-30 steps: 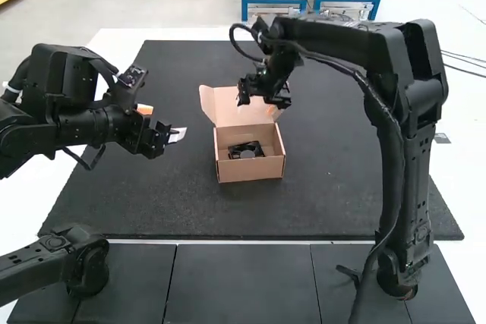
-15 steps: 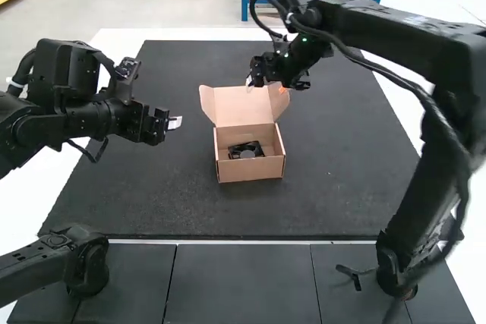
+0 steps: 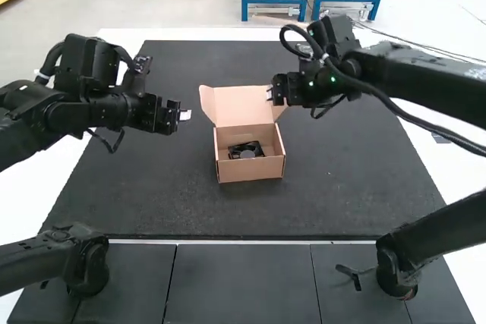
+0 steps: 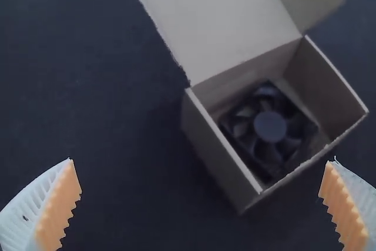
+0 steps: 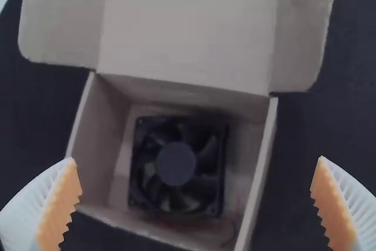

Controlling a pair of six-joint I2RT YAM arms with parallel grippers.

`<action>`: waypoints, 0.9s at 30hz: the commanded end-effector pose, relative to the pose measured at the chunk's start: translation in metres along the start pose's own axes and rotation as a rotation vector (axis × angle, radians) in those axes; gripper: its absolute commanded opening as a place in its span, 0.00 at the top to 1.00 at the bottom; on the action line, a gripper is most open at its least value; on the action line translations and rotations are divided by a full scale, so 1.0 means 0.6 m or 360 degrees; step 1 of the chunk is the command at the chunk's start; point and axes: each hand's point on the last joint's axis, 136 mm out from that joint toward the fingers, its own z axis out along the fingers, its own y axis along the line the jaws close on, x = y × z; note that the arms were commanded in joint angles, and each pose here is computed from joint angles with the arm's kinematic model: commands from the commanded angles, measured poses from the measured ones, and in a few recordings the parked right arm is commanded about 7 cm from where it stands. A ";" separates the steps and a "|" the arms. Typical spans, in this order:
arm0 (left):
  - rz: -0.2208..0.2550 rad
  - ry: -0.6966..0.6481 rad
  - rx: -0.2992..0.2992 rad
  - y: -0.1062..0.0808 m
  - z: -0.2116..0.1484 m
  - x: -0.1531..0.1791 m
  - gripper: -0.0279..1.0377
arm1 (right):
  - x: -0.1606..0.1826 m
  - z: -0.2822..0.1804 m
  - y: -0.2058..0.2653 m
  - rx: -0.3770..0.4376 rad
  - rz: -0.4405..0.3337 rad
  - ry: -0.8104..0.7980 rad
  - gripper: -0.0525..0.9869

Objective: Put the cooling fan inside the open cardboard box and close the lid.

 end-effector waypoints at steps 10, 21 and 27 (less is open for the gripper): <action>-0.0177 0.0066 -0.0180 0.068 0.038 0.021 0.07 | -0.024 0.002 -0.061 0.0094 -0.0007 -0.0213 0.09; -0.0137 -0.0013 -0.0183 0.077 0.081 0.001 0.07 | -0.019 0.059 -0.077 0.0056 0.0106 -0.0167 0.09; -0.0137 -0.0078 -0.0196 0.084 0.094 -0.013 0.07 | -0.034 0.071 -0.082 0.0053 0.0109 -0.0212 0.09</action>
